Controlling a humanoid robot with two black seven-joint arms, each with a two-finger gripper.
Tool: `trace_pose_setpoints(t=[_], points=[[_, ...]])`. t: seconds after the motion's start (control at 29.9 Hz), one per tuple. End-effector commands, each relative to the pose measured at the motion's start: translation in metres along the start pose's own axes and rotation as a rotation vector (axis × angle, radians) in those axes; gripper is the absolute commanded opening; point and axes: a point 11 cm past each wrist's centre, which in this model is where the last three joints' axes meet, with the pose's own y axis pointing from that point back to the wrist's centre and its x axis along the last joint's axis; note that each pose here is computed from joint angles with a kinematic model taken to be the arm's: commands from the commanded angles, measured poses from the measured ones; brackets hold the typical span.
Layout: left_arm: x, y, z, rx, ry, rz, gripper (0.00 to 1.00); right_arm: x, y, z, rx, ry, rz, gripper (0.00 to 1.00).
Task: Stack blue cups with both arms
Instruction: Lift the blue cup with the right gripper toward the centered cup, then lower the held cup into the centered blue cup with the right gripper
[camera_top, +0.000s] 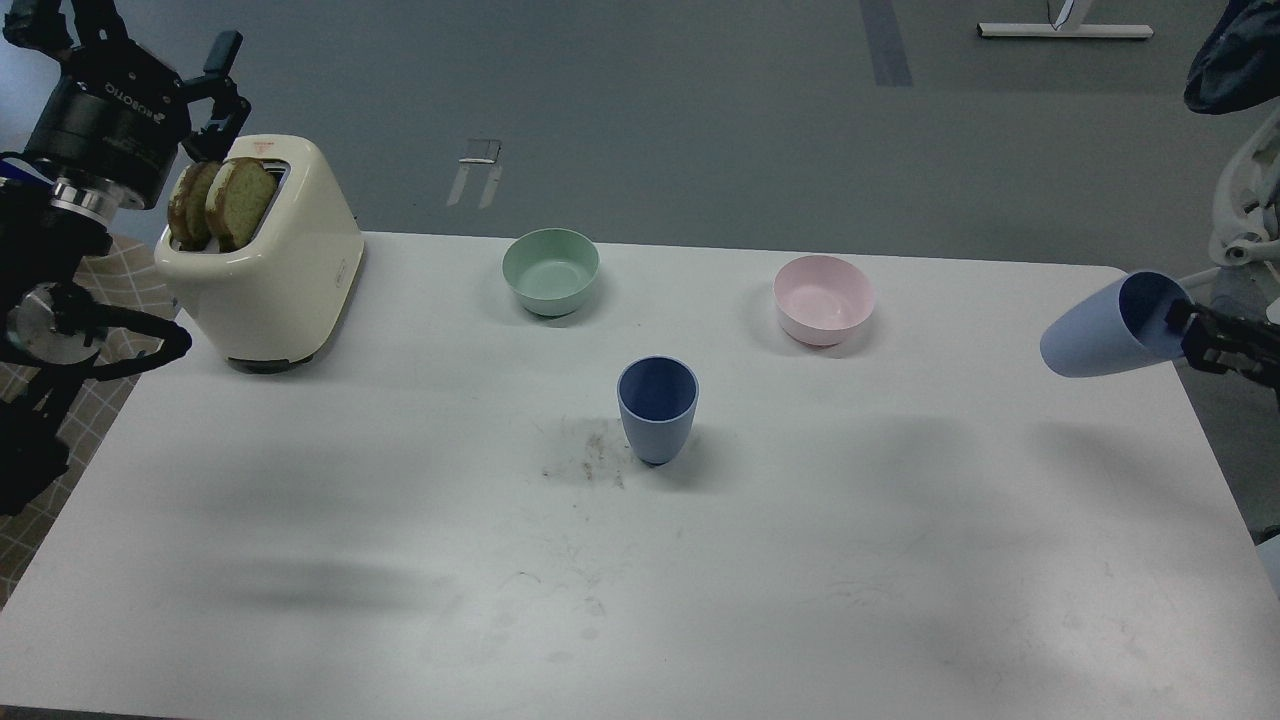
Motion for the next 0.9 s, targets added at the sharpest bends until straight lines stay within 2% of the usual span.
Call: trace_pose_setpoints(t=[0.0,0.13,0.27,0.47,0.67,0.87], points=[[0.001,0.0,0.001,0.002,-0.004,0.001,0.98,0.022,-0.037,-0.057,0.159,0.007,0.049,0.0],[0.004,0.002,0.004,0.004,-0.015,-0.001,0.98,0.017,-0.062,-0.1,0.265,0.028,0.018,0.0],[0.008,0.003,0.013,0.001,-0.035,-0.007,0.98,0.014,-0.092,-0.169,0.406,0.096,-0.028,0.0],[0.012,0.004,0.02,0.001,-0.051,-0.007,0.98,0.004,-0.11,-0.244,0.553,0.207,-0.086,0.0],[0.013,0.004,0.022,-0.004,-0.054,-0.007,0.97,0.006,-0.11,-0.275,0.601,0.34,-0.103,0.0],[0.013,0.003,0.024,-0.011,-0.053,-0.006,0.98,0.007,-0.11,-0.288,0.622,0.381,-0.106,0.0]])
